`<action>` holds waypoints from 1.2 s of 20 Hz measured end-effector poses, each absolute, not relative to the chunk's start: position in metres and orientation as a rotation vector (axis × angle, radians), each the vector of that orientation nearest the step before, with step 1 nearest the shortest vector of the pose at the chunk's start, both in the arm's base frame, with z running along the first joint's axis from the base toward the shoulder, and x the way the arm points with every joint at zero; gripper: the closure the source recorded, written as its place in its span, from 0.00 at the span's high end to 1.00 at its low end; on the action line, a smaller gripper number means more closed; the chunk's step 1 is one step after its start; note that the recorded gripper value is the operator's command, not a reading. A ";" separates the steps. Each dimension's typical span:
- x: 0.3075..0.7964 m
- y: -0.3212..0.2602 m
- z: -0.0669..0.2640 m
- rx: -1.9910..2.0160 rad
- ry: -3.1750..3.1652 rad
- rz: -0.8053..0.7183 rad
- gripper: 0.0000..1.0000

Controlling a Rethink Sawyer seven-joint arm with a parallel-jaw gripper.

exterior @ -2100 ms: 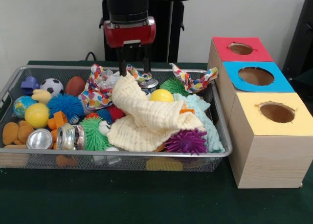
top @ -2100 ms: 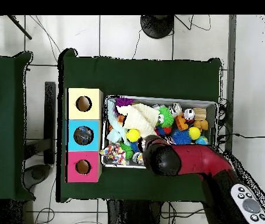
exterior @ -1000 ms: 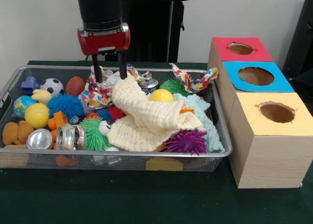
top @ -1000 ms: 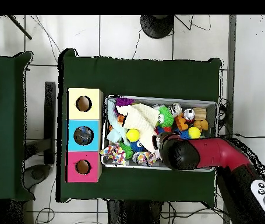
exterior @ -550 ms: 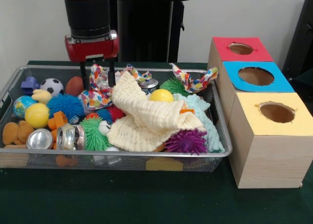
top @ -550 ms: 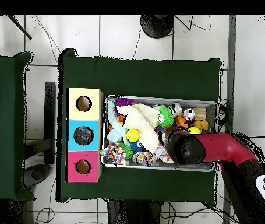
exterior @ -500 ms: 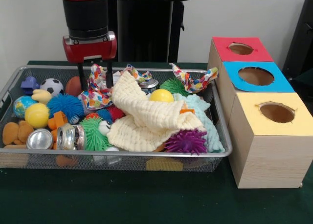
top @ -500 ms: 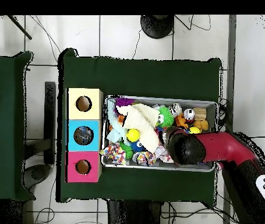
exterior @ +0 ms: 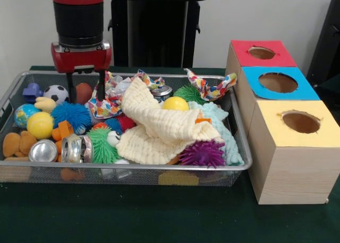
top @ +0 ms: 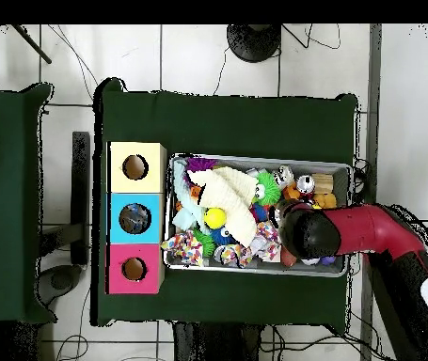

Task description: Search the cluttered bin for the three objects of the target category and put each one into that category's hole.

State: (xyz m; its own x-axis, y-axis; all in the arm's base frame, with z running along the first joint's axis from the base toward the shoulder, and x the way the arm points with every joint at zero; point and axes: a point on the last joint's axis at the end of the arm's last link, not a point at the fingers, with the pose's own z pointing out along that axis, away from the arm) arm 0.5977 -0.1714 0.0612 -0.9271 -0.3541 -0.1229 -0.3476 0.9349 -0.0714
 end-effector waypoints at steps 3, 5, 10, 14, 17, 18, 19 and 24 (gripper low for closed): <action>0.604 -0.184 0.062 -0.598 2.945 -0.111 1.00; 0.610 -0.192 0.064 -0.635 2.936 -0.128 1.00; 0.618 -0.200 0.065 -0.674 2.922 -0.142 1.00; 0.626 -0.206 0.065 -0.693 2.905 -0.156 1.00; 0.628 -0.208 0.065 -0.703 2.900 -0.159 1.00; 0.628 -0.208 0.065 -0.704 2.900 -0.160 1.00; 0.628 -0.208 0.065 -0.704 2.900 -0.160 1.00; 0.628 -0.208 0.065 -0.704 2.900 -0.160 1.00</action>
State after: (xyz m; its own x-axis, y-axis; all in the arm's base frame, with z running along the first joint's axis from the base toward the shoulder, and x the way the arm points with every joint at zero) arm 0.6281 -0.2078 0.0651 -0.8779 -0.4628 -0.1226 -0.4466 0.8839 -0.1389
